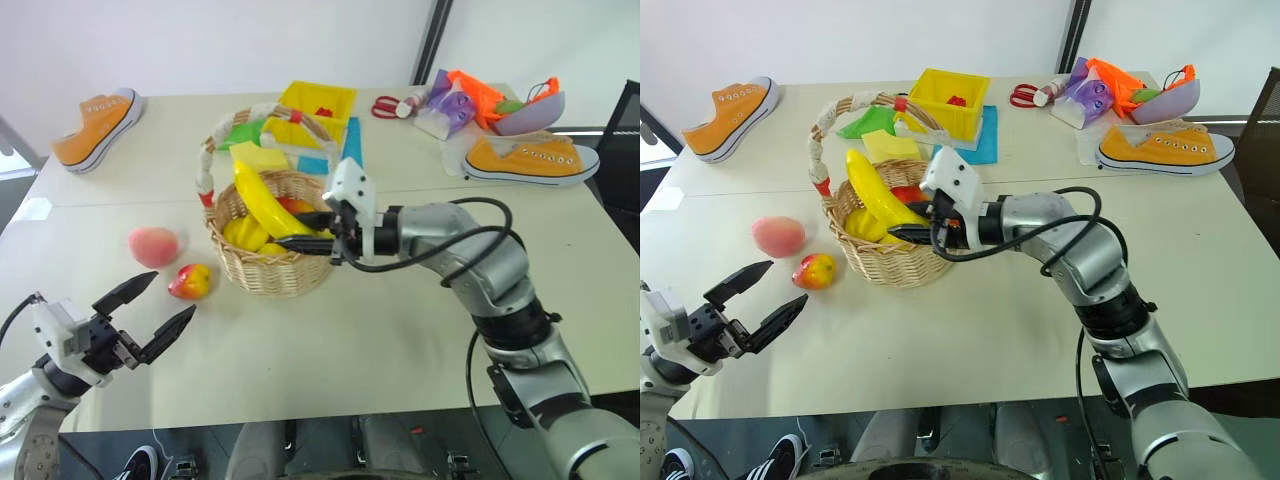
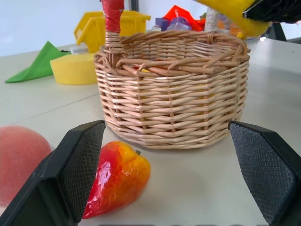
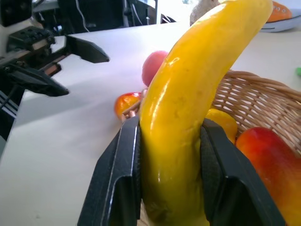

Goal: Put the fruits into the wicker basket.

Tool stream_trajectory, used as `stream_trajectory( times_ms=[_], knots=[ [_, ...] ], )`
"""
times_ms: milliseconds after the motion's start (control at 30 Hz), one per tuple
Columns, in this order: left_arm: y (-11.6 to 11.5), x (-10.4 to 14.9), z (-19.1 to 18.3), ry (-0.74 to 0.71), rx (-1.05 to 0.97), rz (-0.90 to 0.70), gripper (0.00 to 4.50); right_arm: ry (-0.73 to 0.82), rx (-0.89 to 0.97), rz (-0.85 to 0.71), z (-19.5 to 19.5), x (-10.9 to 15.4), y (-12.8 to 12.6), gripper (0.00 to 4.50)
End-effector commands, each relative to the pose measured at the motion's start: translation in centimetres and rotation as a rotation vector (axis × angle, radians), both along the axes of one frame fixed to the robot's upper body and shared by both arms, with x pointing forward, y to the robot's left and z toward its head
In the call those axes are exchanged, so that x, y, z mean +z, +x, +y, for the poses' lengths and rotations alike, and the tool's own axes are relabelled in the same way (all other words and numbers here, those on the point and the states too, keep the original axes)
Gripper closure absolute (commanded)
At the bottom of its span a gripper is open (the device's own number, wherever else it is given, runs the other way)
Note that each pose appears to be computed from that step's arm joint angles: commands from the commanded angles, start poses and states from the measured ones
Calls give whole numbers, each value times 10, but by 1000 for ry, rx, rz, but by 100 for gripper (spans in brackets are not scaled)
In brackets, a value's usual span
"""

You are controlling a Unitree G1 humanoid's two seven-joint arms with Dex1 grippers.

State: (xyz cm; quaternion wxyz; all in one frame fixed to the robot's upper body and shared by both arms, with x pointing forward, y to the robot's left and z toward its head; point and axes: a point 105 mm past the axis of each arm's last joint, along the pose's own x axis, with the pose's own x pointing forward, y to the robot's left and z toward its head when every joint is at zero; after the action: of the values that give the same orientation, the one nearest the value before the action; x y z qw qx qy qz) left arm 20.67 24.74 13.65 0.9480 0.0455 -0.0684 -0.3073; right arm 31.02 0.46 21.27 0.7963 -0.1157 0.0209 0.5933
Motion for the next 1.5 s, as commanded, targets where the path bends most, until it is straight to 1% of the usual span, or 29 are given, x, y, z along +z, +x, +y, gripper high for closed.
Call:
stream_trajectory(
  times_ms=[33,100,200,267,333,433,467,600,700,767,867,967,1100,1133,1200,1267,1333,1400,1500],
  knots=[
    [-1,7,-5,8,-5,-43,0,23,-50,-28,6,16,11,352],
    [-2,5,-7,7,-7,-41,0,-12,-32,5,7,9,8,352],
    [-1,4,-7,5,-4,-40,0,-14,-32,21,6,7,8,352],
    [-1,4,-6,6,-3,-41,0,-19,-67,24,5,5,14,248],
    [0,3,-7,6,-4,-41,0,-11,-95,33,5,4,18,171],
    [0,2,-7,4,-6,-39,0,25,-86,33,8,11,16,13],
    [0,2,-7,4,-5,-39,0,32,-85,29,8,13,16,6],
    [1,1,-7,1,-3,-33,0,78,-53,23,4,25,8,6],
    [4,-1,-2,-5,30,-25,0,128,68,-47,-14,42,-12,6],
    [10,-2,8,-22,100,-19,0,119,123,-100,-30,44,-25,6],
    [18,-3,19,-2,188,-21,0,67,135,-133,-51,37,-33,6],
    [20,-10,10,64,164,6,0,-36,141,-220,-74,19,-40,6],
    [29,-11,16,116,221,20,0,-137,193,-206,-99,-12,-62,6],
    [32,-10,19,134,240,11,0,-161,201,-218,-104,-17,-66,6],
    [37,-10,20,161,245,11,0,-214,200,-187,-112,-28,-70,6],
    [43,-11,19,167,235,22,0,-231,176,-201,-116,-32,-66,6],
    [47,-17,15,174,210,55,0,-235,160,-228,-117,-31,-63,6],
    [49,-24,10,191,181,77,0,-220,152,-222,-116,-30,-62,6],
    [58,-29,15,204,208,92,0,-209,140,-229,-115,-28,-61,6]
  ],
)
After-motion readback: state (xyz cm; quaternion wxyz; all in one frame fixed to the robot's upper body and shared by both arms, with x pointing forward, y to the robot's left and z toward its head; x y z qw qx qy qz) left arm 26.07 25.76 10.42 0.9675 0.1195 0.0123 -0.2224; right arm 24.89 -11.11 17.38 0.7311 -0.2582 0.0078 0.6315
